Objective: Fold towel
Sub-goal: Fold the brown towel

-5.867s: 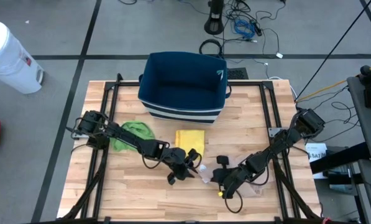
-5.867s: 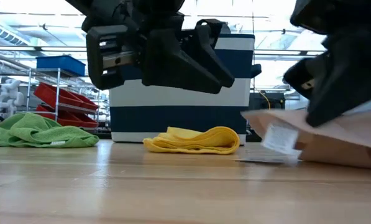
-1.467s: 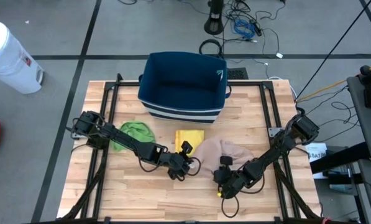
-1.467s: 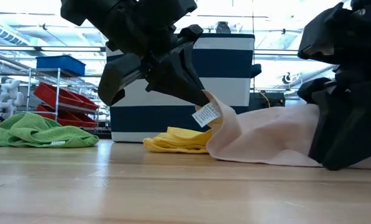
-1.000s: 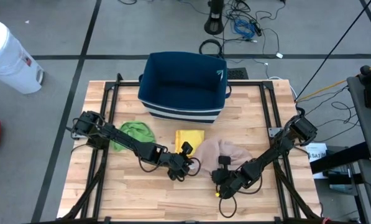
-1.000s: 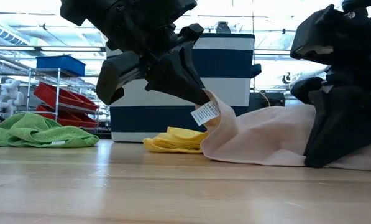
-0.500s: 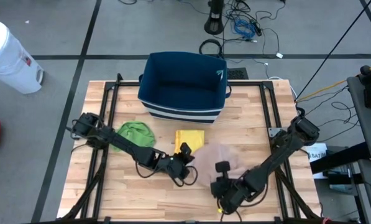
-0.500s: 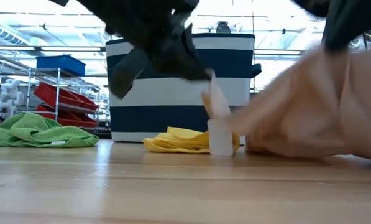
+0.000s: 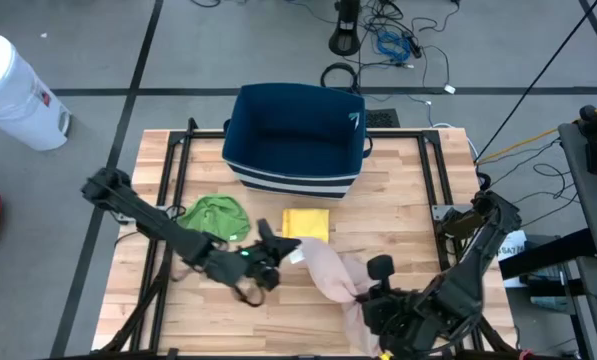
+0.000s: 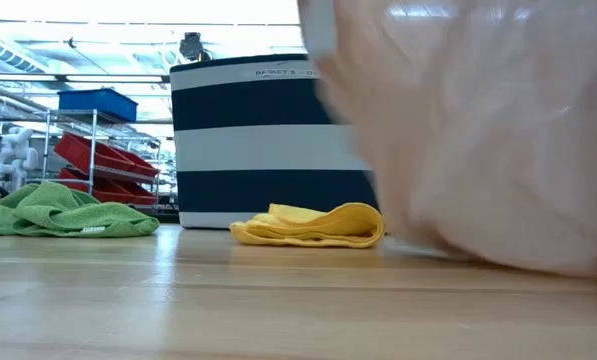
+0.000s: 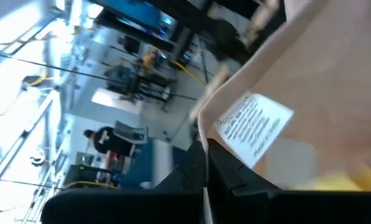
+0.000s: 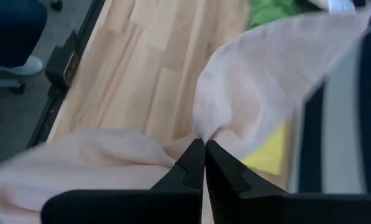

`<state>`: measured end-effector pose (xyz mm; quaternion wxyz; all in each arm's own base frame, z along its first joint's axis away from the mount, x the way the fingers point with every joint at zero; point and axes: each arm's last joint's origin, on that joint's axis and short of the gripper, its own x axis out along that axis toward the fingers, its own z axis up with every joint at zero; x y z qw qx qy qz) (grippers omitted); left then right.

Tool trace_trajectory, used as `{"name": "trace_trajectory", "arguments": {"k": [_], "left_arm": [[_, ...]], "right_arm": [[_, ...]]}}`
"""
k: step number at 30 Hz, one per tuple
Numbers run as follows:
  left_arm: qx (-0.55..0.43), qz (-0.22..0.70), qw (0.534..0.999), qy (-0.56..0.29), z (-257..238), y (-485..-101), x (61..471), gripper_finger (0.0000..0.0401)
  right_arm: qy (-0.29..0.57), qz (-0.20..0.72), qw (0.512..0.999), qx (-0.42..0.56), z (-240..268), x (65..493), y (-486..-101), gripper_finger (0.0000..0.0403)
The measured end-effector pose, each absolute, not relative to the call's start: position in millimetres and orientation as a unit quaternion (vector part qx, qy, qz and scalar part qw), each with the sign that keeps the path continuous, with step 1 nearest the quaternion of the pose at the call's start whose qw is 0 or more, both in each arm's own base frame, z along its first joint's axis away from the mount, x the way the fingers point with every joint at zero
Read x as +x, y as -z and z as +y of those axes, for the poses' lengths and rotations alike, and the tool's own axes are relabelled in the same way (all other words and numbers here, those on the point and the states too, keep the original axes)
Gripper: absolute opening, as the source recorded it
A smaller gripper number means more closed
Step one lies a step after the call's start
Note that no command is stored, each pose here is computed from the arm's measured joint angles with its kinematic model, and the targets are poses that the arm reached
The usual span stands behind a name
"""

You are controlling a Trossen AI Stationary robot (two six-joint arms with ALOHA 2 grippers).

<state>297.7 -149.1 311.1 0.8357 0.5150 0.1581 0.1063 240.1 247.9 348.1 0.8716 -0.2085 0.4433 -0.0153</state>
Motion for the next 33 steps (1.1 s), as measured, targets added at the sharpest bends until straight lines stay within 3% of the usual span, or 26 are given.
{"name": "trace_trajectory", "arguments": {"k": [6,13,19,24,28,33], "left_arm": [[0.478,0.115,0.859,-0.146,-137,-355,263,0.0000],[0.447,0.156,0.873,-0.116,-129,-345,259,0.0000],[0.416,0.242,0.869,-0.113,-117,-312,276,0.0000],[0.388,0.309,0.859,-0.126,-103,-288,287,0.0000],[0.373,0.341,0.850,-0.147,-91,-275,295,0.0000],[0.350,0.364,0.850,-0.151,-78,-266,303,0.0000]], "right_arm": [[0.077,0.455,0.859,-0.223,231,224,-374,0.0000],[0.056,0.528,0.836,-0.138,223,224,-367,0.0011],[0.107,0.565,0.802,-0.162,214,230,-328,0.0086],[0.058,0.575,0.804,-0.140,225,239,-281,0.0149],[0.020,0.546,0.829,-0.122,232,246,-241,0.0157],[0.024,0.524,0.847,-0.082,230,246,-201,0.0140]]}}
